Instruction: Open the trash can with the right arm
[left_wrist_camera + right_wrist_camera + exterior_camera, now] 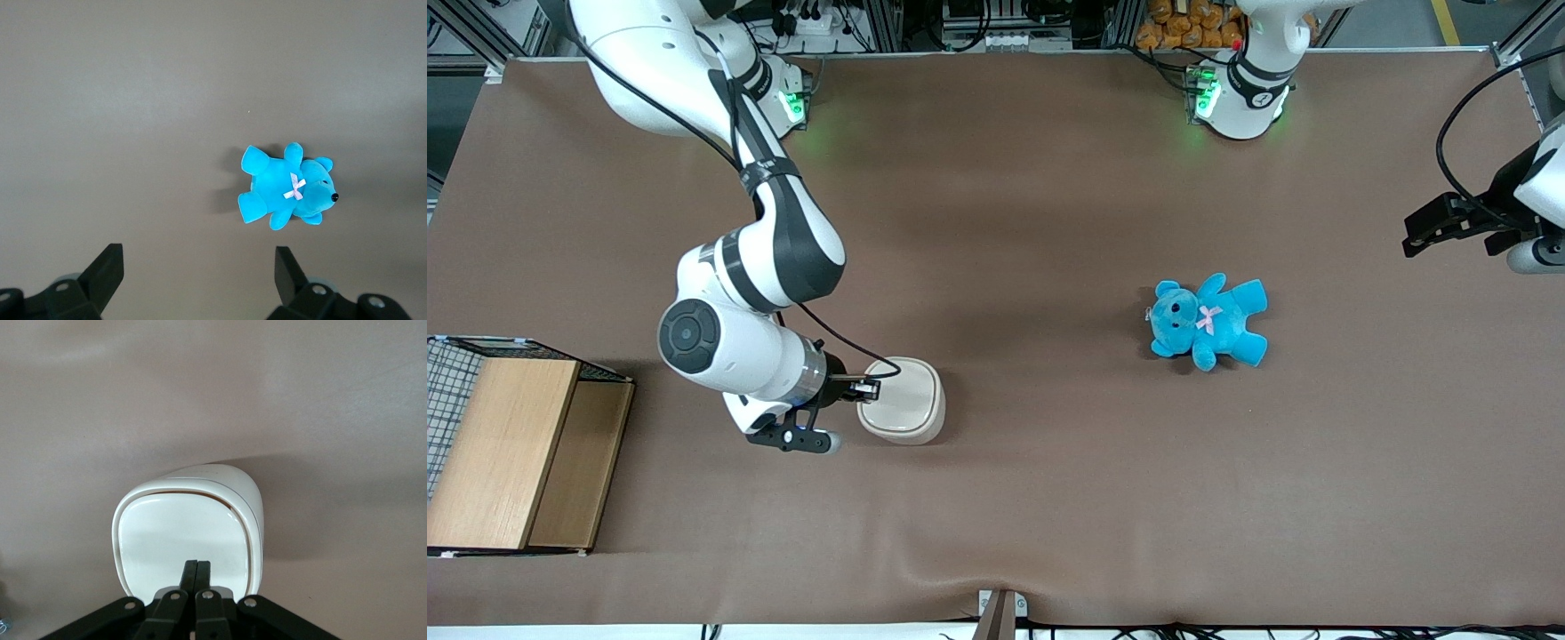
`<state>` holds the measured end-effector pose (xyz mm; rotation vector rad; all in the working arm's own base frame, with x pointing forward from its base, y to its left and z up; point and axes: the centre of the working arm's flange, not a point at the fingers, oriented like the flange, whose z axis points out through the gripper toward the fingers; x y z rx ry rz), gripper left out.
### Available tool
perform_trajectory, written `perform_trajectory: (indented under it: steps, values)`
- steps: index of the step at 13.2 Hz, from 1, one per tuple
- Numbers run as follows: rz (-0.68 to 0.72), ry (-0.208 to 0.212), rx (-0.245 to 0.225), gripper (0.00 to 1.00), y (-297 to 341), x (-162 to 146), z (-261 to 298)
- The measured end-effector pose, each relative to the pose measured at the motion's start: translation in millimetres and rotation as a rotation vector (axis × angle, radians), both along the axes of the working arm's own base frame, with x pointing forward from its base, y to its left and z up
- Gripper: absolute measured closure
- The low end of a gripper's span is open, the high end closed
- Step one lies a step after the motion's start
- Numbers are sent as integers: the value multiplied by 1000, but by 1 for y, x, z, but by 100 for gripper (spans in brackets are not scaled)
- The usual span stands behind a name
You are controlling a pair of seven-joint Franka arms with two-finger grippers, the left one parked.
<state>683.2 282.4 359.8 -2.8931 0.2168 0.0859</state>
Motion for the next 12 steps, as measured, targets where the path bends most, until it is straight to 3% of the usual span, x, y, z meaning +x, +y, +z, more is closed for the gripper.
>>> perform_trajectory:
  steps: [12]
  values:
    - [31,22,-69,99,2,-1,-32]
